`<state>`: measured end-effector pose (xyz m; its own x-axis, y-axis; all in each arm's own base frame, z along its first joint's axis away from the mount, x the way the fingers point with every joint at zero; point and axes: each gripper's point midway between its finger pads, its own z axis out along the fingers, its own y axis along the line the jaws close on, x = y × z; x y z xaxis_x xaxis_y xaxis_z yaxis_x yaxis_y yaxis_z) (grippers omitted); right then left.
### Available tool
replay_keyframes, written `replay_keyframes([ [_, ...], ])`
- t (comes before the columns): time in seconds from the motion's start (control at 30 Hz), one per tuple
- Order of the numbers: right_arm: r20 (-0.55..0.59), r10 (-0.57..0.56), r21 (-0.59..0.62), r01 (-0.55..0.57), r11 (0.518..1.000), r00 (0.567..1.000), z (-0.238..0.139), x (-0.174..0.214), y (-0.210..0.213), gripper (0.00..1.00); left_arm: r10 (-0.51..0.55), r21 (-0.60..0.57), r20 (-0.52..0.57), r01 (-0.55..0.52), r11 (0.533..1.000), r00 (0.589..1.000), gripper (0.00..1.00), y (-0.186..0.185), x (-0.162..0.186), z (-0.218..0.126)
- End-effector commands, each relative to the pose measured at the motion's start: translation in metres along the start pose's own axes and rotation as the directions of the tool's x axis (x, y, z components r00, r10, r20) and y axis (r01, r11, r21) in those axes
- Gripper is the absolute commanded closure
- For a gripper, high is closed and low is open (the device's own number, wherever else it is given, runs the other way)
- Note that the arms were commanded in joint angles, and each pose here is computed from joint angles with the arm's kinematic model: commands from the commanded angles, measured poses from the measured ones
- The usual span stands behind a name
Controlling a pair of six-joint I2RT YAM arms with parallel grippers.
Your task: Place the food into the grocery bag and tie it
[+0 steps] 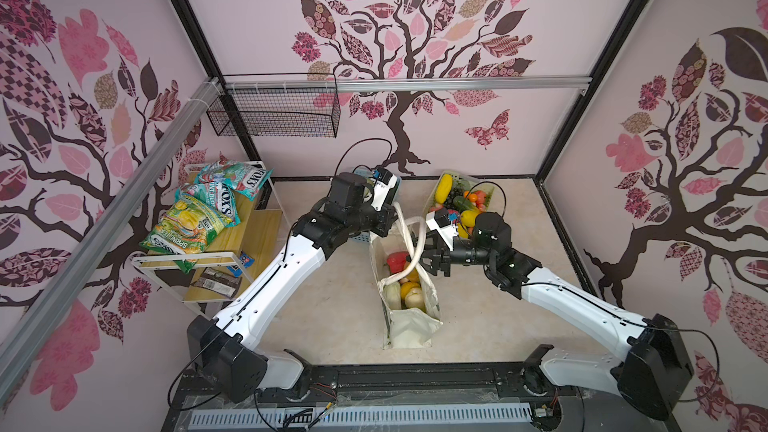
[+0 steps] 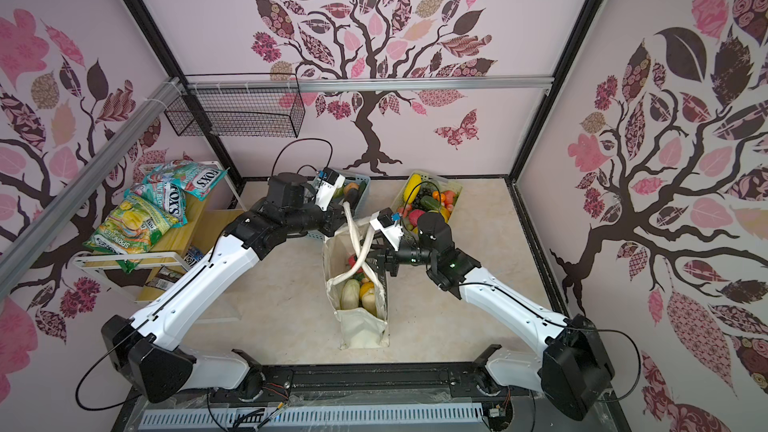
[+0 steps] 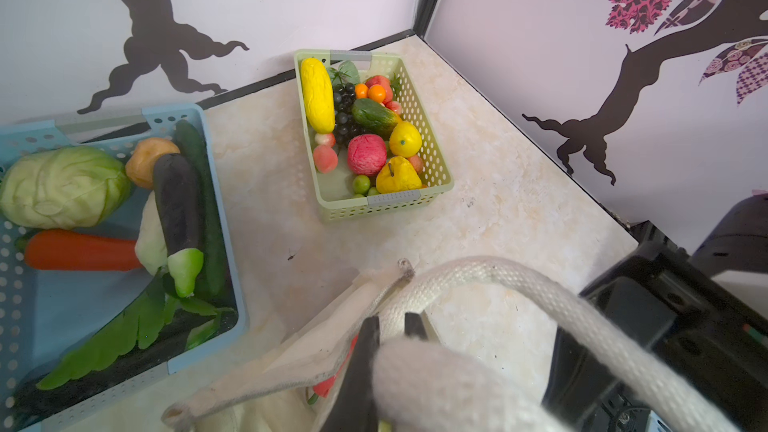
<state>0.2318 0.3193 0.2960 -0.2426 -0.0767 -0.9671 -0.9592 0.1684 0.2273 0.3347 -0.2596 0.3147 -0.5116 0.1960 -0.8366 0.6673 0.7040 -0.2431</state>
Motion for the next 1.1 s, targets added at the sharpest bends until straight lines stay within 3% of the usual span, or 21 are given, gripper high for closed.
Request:
replay_keyframes([
  [0.0, 0.067, -0.053, -0.116, 0.060, 0.991, 0.996, 0.005, -0.014, 0.015, 0.41, -0.005, 0.056, 0.090, 0.000, 0.998, 0.996, 1.00, -0.014, -0.034, -0.009],
  [0.17, 0.101, -0.098, -0.232, 0.119, 0.965, 0.990, 0.002, -0.013, 0.034, 0.38, -0.021, 0.099, 0.088, 0.012, 0.995, 0.996, 1.00, -0.021, -0.041, -0.004],
  [0.63, 0.056, -0.147, -0.310, 0.157, 0.938, 0.988, 0.028, 0.012, 0.035, 0.33, -0.051, 0.134, 0.091, 0.038, 0.990, 0.995, 1.00, -0.023, -0.050, 0.011],
  [1.07, 0.210, -0.272, -0.359, 0.333, 0.872, 0.939, 0.022, -0.011, 0.062, 0.31, -0.072, 0.132, 0.100, 0.059, 0.990, 0.992, 0.99, -0.022, -0.054, 0.013],
])
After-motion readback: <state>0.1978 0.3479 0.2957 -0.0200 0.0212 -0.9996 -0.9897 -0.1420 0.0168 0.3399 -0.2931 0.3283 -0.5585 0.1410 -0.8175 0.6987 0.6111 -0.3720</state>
